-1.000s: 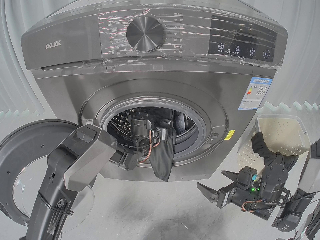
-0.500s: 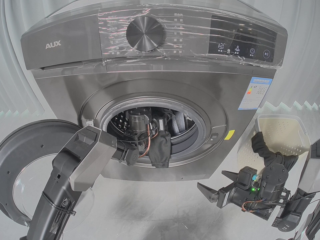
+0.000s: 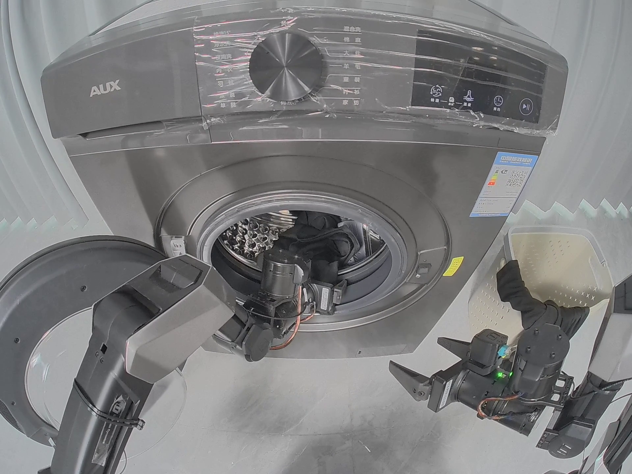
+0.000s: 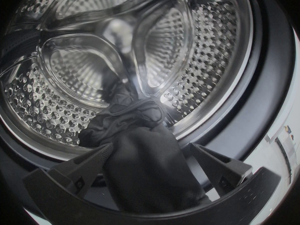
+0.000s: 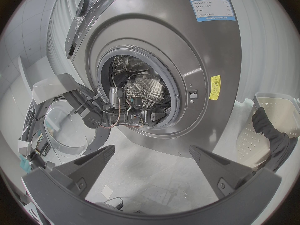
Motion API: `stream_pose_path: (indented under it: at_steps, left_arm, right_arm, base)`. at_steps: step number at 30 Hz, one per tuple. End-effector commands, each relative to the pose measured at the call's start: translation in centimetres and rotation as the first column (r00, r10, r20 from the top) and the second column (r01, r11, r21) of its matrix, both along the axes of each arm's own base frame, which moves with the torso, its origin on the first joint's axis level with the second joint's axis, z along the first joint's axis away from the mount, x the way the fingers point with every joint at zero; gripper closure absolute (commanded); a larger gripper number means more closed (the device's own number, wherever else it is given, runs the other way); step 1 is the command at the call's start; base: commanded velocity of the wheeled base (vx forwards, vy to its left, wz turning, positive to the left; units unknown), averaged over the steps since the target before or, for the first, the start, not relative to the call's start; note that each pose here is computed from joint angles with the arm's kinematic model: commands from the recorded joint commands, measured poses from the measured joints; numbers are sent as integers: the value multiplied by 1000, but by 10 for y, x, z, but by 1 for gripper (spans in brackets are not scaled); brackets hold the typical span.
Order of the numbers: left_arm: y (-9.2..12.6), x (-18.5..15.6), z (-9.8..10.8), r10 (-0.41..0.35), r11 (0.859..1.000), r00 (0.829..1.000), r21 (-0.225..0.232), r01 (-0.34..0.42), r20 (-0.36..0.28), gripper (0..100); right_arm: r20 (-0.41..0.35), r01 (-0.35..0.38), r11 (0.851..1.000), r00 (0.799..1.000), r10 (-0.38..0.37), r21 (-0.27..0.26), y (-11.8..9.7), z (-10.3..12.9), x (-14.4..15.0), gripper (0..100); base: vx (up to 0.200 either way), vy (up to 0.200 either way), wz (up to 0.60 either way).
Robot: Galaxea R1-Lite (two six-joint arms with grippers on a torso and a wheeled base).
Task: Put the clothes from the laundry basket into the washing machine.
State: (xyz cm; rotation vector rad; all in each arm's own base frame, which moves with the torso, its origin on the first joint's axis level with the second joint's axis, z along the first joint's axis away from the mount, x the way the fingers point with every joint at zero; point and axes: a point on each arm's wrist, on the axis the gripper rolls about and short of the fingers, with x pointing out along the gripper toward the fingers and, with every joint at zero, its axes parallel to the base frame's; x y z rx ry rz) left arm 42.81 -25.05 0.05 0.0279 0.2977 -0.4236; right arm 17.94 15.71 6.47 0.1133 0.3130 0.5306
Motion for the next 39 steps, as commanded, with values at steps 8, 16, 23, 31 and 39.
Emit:
stream_pose_path:
  at_steps: [8, 16, 23, 31, 39]
  left_arm:
    - [5, 1, -15, -1, 999, 1000, 36, 2, -21, 100]
    - [1, 20, 14, 30, 999, 995, -44, -26, 91, 100]
    - [10, 65, 40, 164, 978, 944, -168, -120, 285, 100]
    - [11, 68, 40, 169, 977, 942, -176, -121, 291, 100]
    - [11, 67, 40, 169, 977, 943, -175, -122, 286, 100]
  right_arm:
    - [-1, -1, 1000, 1000, 1, 0, 0, 0, 0, 0]
    - [1, -1, 1000, 1000, 1, 1, 1, 0, 0, 0]
    - [1, -1, 1000, 1000, 1, 1, 1, 0, 0, 0]
    - [1, -1, 1000, 1000, 1, 1, 1, 0, 0, 0]
    - [0, -1, 1000, 1000, 1, 2, 1, 0, 0, 0]
  base:
    - [0, 0, 0]
    - [0, 0, 0]
    - [0, 0, 0]
    - [0, 0, 0]
    - [0, 0, 0]
